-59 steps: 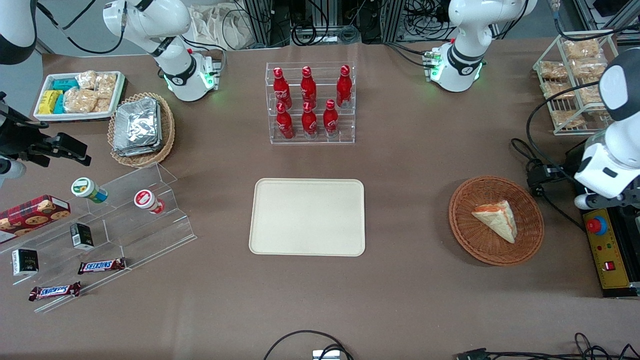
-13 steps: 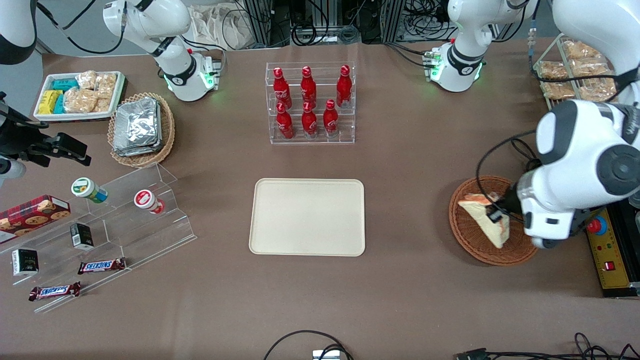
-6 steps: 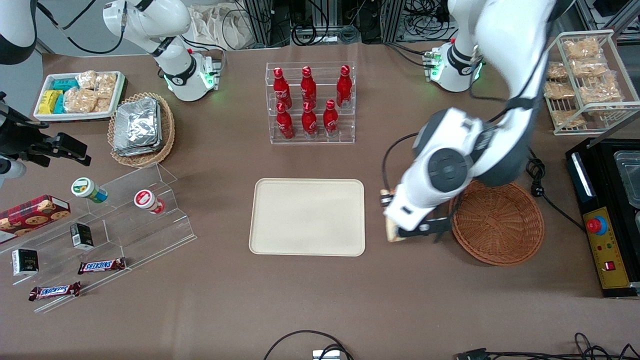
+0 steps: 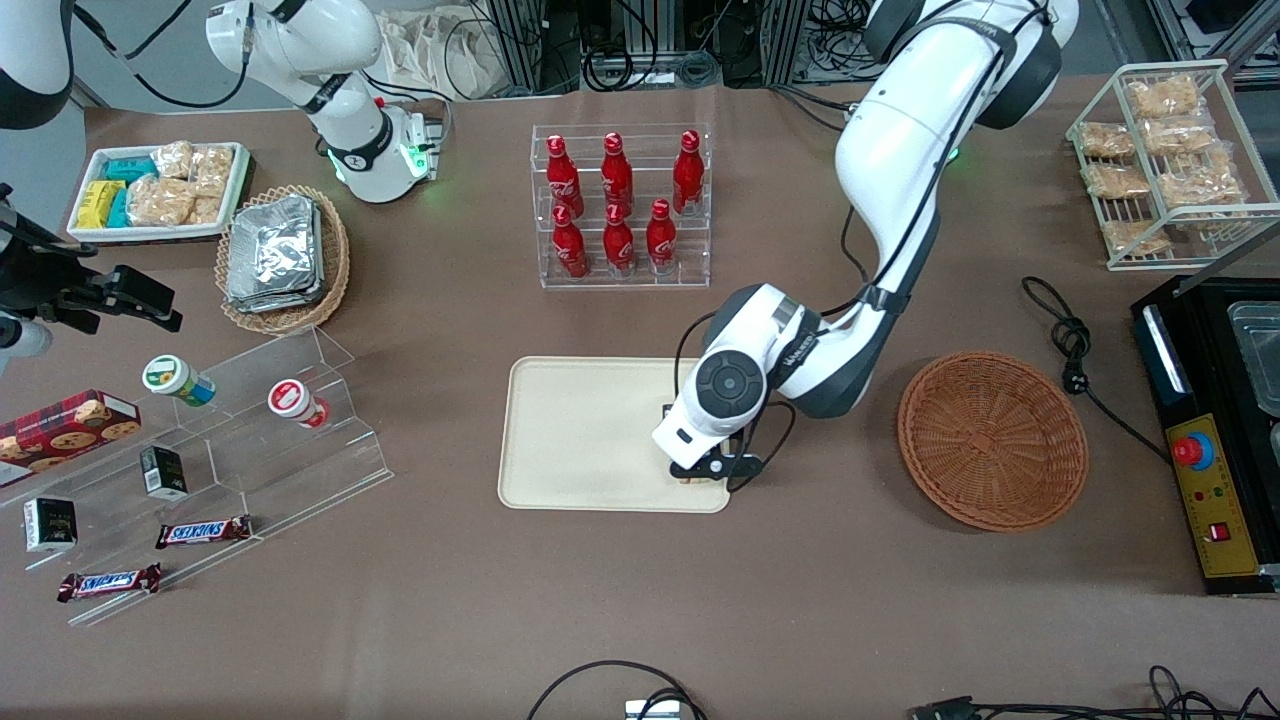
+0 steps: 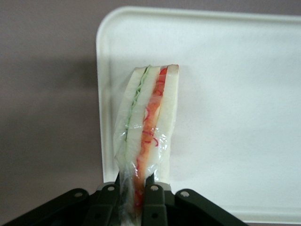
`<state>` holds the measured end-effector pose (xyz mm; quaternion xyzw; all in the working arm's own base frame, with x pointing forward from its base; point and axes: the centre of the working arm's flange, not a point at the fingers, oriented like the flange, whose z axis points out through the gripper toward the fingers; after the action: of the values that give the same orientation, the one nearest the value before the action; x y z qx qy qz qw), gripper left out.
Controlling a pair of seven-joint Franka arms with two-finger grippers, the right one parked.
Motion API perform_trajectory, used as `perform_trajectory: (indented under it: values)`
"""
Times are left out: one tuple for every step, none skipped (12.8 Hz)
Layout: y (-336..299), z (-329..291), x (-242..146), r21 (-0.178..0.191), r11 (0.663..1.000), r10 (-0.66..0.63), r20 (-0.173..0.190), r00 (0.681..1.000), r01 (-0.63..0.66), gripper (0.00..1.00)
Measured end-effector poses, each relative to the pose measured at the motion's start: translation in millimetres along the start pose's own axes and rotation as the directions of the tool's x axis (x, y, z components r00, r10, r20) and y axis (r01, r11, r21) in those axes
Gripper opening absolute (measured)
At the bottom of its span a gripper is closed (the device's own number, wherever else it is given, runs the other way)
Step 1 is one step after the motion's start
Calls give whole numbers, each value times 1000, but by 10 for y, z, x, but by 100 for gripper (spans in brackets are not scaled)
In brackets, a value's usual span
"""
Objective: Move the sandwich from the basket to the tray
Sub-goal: 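Lower the sandwich onto the tray and open the left gripper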
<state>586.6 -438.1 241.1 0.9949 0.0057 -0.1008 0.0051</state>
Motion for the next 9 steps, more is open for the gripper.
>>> perform_trajectory:
  values:
    - [28,57,-19,5,1000,1,6,1000,-1,16]
    - [42,54,-28,6,1000,-3,4,1000,3,16]
    - [42,37,-26,6,1000,-8,1,1000,8,17]
    - [38,16,-20,5,1000,-12,-2,1000,12,25]
    - [31,-24,-10,2,1000,-20,-8,1000,20,36]
    - [15,-99,-1,1,999,-38,-15,999,38,46]
    - [-8,-214,-11,5,998,-60,-22,998,61,58]
    - [-41,-340,-36,30,997,-74,-40,996,76,67]
    - [-92,-451,-87,74,993,-83,-65,994,87,78]
